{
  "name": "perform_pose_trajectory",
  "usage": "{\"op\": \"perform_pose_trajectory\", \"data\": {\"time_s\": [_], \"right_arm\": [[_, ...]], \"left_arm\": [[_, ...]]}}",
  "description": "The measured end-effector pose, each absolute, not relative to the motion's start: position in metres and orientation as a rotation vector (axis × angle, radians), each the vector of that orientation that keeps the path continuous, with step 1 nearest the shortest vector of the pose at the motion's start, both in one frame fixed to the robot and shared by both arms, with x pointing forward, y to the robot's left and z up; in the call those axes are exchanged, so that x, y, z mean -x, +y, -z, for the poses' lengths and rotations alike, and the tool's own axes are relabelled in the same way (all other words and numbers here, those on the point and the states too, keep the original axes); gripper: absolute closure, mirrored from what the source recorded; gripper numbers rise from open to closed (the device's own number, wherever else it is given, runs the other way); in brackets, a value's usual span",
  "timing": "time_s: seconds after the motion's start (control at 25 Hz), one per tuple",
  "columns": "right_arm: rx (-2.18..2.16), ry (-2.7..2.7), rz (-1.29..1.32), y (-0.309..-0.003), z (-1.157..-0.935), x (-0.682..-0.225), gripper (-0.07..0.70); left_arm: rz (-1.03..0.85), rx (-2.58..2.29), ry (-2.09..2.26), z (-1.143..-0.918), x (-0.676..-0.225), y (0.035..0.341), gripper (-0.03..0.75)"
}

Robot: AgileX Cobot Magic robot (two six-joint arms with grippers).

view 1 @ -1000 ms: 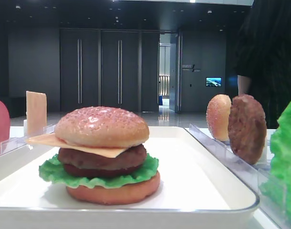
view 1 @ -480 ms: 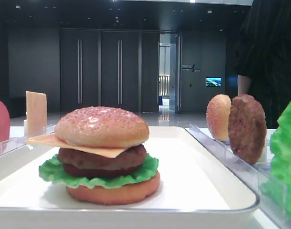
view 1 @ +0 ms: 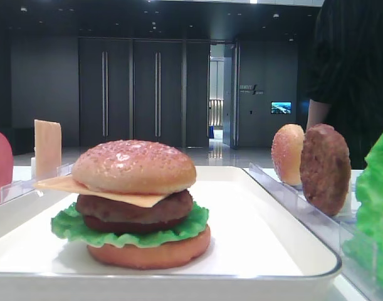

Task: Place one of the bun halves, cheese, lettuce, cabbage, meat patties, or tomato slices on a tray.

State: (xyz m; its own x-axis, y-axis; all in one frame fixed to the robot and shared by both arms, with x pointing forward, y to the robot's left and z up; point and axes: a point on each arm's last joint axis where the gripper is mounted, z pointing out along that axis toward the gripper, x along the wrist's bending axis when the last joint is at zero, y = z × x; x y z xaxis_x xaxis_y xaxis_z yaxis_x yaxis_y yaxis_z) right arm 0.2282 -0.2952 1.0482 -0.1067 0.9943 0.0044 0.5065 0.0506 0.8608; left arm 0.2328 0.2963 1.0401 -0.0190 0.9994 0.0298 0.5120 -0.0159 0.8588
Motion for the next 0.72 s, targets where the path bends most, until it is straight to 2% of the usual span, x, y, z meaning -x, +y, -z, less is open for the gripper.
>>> {"op": "perform_pose_trajectory", "data": {"time_s": [0.72], "right_arm": [[-1.552,1.645,-0.944,-0.2947,-1.0482,-0.2284,0.216]], "left_arm": [[-0.943,-1.601,1.604,-1.0401,-0.2328,0.2963,0.500]]}}
